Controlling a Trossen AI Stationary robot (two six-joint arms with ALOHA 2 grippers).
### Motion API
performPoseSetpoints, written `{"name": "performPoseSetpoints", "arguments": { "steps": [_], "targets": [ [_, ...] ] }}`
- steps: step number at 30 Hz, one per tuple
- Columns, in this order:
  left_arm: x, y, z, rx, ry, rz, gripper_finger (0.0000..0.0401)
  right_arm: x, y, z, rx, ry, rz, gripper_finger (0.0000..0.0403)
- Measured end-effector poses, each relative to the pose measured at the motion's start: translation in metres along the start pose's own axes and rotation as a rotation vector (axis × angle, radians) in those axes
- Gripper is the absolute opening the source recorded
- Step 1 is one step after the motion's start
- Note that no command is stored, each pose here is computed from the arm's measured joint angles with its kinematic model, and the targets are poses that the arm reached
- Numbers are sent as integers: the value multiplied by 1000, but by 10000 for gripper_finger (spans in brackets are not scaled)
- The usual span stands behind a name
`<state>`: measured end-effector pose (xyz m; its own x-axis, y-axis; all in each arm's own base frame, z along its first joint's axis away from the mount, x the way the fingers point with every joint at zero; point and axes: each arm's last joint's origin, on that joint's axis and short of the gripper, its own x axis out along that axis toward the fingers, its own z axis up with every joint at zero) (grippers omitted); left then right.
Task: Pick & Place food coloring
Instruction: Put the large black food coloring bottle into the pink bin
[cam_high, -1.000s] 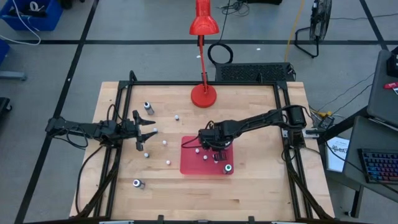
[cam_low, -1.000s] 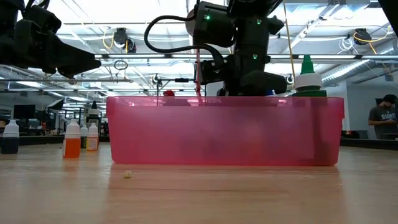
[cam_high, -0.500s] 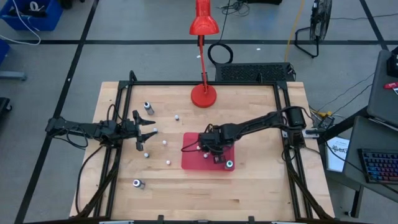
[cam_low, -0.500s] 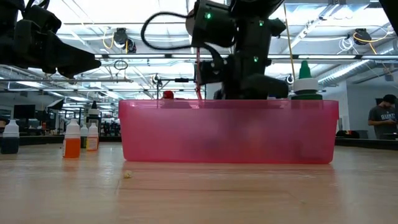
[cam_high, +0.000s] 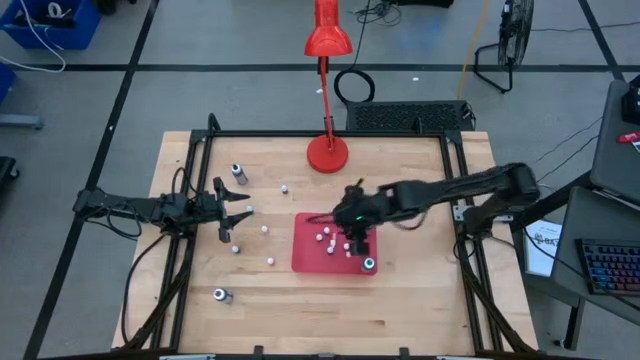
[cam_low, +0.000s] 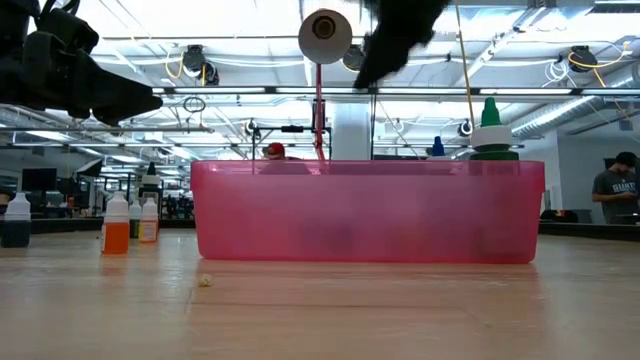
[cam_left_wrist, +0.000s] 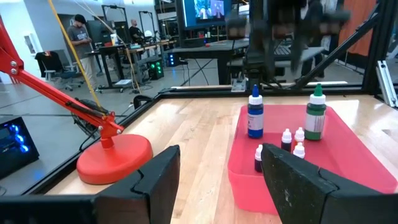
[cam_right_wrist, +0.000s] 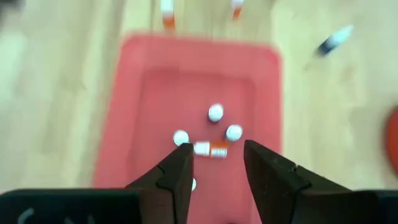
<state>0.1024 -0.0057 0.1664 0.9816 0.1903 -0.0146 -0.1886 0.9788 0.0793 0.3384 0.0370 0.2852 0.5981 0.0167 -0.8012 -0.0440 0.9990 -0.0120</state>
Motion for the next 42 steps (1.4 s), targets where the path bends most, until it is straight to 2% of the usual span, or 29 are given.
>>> {"name": "performPoseSetpoints", "arguments": {
  "steps": [8, 15, 20, 24, 29, 36, 42],
  "targets": [
    [0, 0, 0, 0, 0, 0, 225, -101, -5, -2, 129, -267, 29, 130],
    [0, 0, 0, 0, 1, 0, 225, -165, -9, -19, 170, -433, 55, 130],
    [0, 0, 0, 0, 0, 0, 225, -199, -12, -37, 172, -498, 62, 130],
    [0, 0, 0, 0, 0, 0, 225, -218, -14, -60, 135, -451, 48, 130],
    [0, 0, 0, 0, 1, 0, 225, -210, -16, -100, 75, -418, 30, 130],
    [0, 0, 0, 0, 0, 0, 225, -160, -18, -157, -45, -652, -72, 130],
    [0, 0, 0, 0, 0, 0, 225, -130, -26, -203, 0, -823, -219, 130]
  ]
}}
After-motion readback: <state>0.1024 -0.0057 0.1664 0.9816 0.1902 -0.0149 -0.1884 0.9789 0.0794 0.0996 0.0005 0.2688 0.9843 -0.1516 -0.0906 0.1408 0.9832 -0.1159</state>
